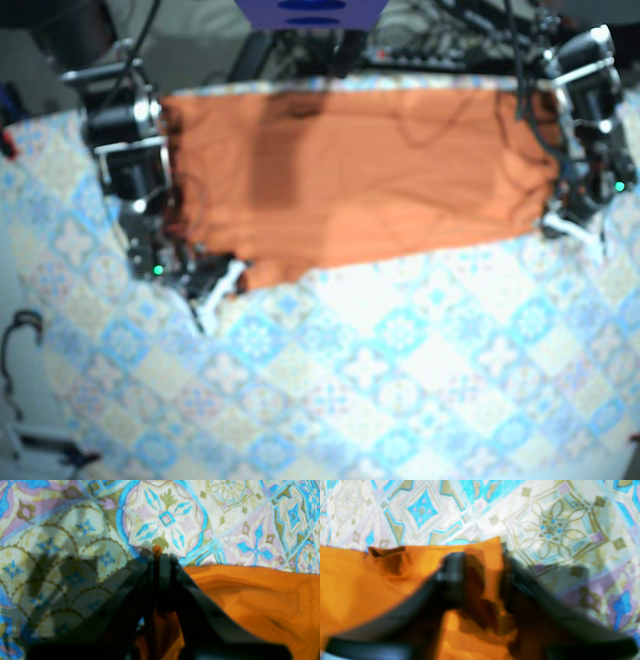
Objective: Fold the T-shirt properly
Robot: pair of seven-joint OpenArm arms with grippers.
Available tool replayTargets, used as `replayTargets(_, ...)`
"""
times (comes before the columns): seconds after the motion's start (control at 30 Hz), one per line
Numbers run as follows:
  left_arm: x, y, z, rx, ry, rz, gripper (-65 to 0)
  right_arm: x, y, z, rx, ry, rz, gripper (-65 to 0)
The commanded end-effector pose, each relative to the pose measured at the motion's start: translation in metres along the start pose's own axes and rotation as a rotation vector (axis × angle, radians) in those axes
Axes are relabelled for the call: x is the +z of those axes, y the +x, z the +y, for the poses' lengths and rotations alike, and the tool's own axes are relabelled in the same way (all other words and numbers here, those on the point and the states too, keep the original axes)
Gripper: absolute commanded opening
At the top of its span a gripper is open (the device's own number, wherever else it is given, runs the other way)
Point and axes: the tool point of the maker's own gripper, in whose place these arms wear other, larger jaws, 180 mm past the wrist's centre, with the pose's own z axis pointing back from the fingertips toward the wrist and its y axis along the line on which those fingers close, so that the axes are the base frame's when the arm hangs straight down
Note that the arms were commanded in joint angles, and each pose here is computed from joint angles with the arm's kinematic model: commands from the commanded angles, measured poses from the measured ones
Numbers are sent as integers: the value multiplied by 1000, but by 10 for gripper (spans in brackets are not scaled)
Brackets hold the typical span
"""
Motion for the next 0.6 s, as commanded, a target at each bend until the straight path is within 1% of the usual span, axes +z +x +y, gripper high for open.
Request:
replayTargets(0.0,6,26,1,-21,-4,-61,-650,-2,8,10,23,23,5,-586)
replayTargets(0.03,6,25,1,-21,-4,-60,-650,-2,8,10,23,23,5,-615)
replayTargets(0.1,6,25,1,-21,-4,-60,-650,-2,8,10,23,23,5,-650)
replayTargets(0.4,6,24,1,-20,-4,-58,-650,0,12,8,29,18,-6,-650)
replayTargets(0.53,6,24,1,-20,-4,-58,-650,5,29,8,51,17,-48,-650)
replayTargets(0.57,6,24,1,-20,-4,-58,-650,8,27,5,58,9,-50,-650)
